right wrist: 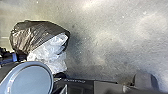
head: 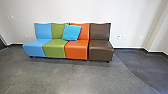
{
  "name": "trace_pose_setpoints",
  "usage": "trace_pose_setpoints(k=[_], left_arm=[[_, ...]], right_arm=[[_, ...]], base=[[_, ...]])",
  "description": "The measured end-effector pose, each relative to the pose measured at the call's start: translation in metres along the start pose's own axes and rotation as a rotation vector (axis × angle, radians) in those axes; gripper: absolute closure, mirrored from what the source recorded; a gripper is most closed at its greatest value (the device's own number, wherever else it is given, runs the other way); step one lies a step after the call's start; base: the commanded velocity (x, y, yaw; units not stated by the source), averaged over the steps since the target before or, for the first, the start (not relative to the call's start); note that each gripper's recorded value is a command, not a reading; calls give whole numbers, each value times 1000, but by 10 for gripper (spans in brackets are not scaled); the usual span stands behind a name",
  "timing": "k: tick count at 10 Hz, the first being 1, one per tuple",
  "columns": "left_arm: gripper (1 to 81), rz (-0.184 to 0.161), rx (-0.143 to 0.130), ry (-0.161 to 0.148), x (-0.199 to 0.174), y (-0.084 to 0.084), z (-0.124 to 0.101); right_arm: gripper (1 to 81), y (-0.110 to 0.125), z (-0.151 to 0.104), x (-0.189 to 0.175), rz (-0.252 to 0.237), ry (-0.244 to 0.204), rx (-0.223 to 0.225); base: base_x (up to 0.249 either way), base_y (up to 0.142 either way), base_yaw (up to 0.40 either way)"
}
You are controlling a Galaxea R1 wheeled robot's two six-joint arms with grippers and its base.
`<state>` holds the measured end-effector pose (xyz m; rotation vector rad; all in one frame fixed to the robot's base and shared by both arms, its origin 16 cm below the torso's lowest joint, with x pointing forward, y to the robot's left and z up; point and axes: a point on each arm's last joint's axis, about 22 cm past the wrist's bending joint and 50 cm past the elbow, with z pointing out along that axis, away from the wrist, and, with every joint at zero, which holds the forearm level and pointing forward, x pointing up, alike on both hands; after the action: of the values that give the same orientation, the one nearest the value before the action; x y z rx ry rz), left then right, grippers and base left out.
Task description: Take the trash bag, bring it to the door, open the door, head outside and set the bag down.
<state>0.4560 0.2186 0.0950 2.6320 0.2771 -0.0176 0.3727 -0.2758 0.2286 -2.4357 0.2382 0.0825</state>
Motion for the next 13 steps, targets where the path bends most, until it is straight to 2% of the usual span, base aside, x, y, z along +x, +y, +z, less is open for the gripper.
trace_pose_setpoints(k=[3, 5, 7, 8, 10, 13], left_arm=[[811, 18, 5, -31, -24, 5, -17], [811, 6, 24, -64, -47, -3, -32], [811, 14, 34, -96, -69, -5, -47], [811, 21, 34, -108, -79, -2, -52], [811, 42, 35, -121, -105, 1, -63], [811, 72, 24, -138, -164, 14, -80]], right_arm=[[10, -13, -14, -14, 23, -16, -3], [10, -6, -28, -22, 55, -14, -36], [10, -17, -30, -45, 87, -45, -33], [10, -21, -32, -57, 103, -58, -35], [10, -13, -39, -75, 134, -58, -68], [10, -28, -40, -109, 160, -48, -72]], base=[[0, 0, 0], [0, 0, 0], [0, 0, 0], [0, 0, 0], [0, 0, 0], [0, 0, 0]])
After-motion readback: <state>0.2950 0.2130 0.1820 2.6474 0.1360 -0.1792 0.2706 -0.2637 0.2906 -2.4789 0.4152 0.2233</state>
